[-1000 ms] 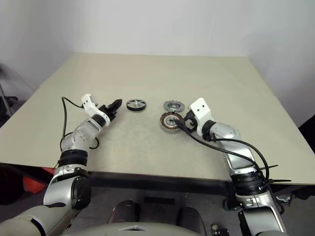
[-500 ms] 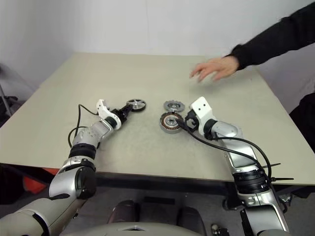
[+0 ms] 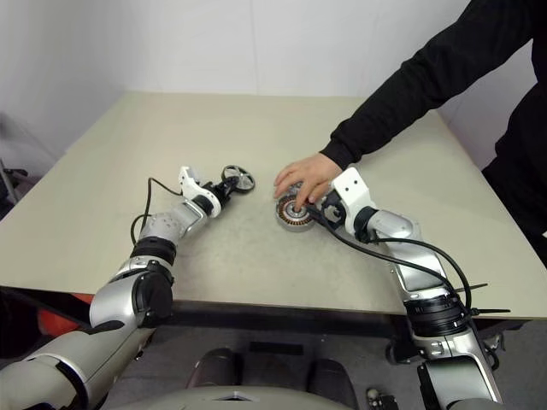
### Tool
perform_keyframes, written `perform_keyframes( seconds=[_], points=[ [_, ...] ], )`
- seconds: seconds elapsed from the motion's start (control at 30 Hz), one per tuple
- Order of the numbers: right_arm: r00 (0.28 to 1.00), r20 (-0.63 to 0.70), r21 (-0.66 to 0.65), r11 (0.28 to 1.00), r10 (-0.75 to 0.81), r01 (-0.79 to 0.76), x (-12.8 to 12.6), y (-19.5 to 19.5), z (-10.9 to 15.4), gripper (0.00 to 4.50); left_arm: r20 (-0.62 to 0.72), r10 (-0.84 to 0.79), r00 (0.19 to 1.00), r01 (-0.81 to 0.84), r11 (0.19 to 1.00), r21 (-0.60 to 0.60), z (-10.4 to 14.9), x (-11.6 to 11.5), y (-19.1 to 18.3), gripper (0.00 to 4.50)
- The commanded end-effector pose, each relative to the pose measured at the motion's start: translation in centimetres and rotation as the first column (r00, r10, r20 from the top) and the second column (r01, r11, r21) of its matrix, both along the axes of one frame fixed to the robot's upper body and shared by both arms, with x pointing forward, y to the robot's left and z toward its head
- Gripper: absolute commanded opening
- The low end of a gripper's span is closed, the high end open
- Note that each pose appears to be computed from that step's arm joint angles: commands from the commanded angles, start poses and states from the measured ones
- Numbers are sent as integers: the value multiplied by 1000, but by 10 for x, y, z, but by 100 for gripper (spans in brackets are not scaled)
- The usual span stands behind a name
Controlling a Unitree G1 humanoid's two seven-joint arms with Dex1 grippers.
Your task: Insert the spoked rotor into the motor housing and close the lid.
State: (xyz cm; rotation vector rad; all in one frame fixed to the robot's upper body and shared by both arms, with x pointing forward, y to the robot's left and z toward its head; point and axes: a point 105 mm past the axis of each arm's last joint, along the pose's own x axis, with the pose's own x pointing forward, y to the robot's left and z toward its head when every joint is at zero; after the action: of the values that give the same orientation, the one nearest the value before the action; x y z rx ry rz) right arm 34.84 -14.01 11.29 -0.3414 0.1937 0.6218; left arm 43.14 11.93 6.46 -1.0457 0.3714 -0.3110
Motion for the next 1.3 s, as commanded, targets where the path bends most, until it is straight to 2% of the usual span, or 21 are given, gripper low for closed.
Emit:
perform_keyframes(
  seconds=[0.03,0.23,0.53,1.3],
  points=[
    [998,64,-1,1000,0,0,4,0,17,436,22,5,1000,-6,1000,11,6,3,3,42],
    [998,66,-3,1000,-3,3,4,0,17,436,45,-6,999,7,1000,-8,11,3,1,42],
    [998,68,-7,1000,-4,5,5,0,17,436,117,-93,989,105,989,-103,26,-4,-8,42],
    [997,72,-12,1000,-2,3,6,0,16,436,156,-77,985,91,992,-88,28,-5,-2,42]
  ],
)
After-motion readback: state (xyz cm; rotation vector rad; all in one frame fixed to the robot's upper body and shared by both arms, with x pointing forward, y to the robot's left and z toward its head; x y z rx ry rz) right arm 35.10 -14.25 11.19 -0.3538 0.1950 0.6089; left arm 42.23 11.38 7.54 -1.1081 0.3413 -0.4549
